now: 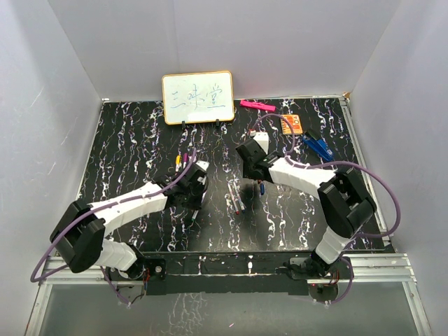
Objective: Insert the pens into the pen caps
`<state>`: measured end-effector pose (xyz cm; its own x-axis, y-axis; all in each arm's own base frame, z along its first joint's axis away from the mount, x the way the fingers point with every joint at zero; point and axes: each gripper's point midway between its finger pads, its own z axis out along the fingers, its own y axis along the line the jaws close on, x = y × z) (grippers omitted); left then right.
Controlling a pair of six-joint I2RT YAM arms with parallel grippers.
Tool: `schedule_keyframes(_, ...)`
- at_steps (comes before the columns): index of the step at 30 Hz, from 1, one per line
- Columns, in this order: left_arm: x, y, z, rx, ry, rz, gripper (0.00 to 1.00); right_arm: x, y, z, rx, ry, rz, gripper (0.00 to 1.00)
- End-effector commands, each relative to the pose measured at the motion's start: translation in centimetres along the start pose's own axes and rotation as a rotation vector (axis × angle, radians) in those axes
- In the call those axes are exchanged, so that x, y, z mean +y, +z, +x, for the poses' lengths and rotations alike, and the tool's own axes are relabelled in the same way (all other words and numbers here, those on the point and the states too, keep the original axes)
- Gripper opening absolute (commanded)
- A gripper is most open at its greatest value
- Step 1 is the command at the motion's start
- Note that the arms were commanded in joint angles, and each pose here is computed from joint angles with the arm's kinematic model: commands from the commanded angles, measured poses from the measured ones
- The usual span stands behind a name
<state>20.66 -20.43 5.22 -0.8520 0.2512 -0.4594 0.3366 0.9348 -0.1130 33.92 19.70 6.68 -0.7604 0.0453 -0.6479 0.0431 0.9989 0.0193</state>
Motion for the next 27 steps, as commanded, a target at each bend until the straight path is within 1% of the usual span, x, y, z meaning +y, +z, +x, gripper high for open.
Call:
schedule_keyframes(1, -0.2, -0.9, 0.2, -0.010, -0.006, 0.029, 0.00, 1.5, 0.2, -2.6, -0.053, 0.027, -0.030, 0.38)
schedule_keyframes(7, -0.6, -1.3, -0.3, -0.057, -0.016, 0.066, 0.00, 1.7, 0.8, -2.9, -0.052, 0.017, -0.016, 0.38)
schedule_keyframes(9, -0.6, -1.3, -0.3, -0.063, -0.019, 0.065, 0.00, 1.6, 1.7, -2.4, -0.037, 0.005, 0.004, 0.38)
schedule_keyframes(17, -0.2, -0.9, 0.4, -0.038, -0.025, 0.045, 0.00, 0.9, 3.1, -2.0, -0.011, 0.002, 0.033, 0.38)
schedule_keyframes(27, -0.2, -0.4, 0.7, -0.020, -0.024, 0.041, 0.00, 0.3, 3.7, -1.9, -0.001, 0.006, 0.047, 0.39)
